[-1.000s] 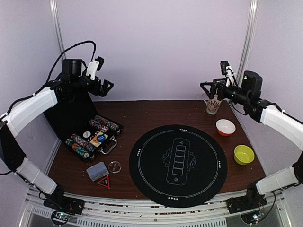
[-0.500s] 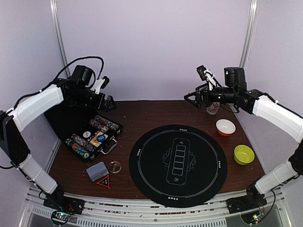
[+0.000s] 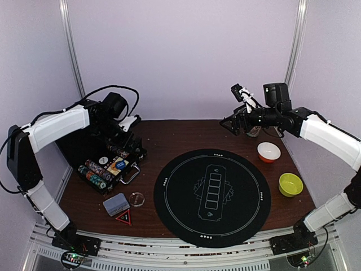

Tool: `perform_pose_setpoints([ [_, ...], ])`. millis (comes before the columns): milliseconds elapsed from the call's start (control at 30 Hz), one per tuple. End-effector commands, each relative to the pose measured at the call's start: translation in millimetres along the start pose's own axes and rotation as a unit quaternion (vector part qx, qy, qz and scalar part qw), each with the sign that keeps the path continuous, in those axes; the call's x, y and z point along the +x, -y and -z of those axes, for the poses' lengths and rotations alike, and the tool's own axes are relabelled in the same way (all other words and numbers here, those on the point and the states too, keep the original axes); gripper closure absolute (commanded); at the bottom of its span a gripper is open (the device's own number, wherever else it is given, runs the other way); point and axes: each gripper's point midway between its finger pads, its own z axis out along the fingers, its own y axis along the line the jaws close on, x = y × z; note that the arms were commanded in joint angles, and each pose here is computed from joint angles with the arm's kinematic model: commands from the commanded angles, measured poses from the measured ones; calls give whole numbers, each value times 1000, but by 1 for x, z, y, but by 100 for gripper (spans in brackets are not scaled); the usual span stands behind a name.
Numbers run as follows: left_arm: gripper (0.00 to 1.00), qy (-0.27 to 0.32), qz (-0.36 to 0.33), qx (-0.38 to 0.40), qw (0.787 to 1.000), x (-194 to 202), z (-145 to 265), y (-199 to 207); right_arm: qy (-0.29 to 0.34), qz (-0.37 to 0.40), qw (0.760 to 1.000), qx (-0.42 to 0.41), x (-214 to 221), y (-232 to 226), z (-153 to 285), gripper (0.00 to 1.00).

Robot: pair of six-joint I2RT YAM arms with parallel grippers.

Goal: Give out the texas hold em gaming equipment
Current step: Pick up the dealer button from the center of the board.

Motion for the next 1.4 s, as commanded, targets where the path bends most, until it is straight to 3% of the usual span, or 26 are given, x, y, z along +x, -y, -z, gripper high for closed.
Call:
perform_pose_setpoints([
  [0, 2, -13, -63, 26, 998, 15, 5, 39, -16, 7, 1000, 0, 11, -4, -6, 0],
  [333, 2, -78, -14, -101, 992, 34, -17, -31, -23, 11, 1000, -7, 15, -11, -10, 0],
  [567, 3, -97, -11, -142, 985, 45, -20, -62, -30, 7, 999, -8, 19, -11, -15, 0],
  [733, 12, -91, 25, -128, 987, 45, -25, -81, -36, 3, 999, -9, 21, -10, -20, 0],
  [933, 30, -72, 50, -107, 990, 32, -36, -95, -36, 4, 999, -7, 20, -10, -21, 0],
  [1133, 36, -87, 53, -64, 993, 42, -47, -81, -44, 1, 999, -5, 24, -10, -21, 0],
  [1267, 35, -70, -55, -14, 996, 37, -37, -27, -49, -1, 999, -9, 26, -12, -22, 0],
  [1367, 29, -110, -129, 33, 985, 63, -43, 18, -54, 0, 999, -8, 29, -13, -22, 0],
])
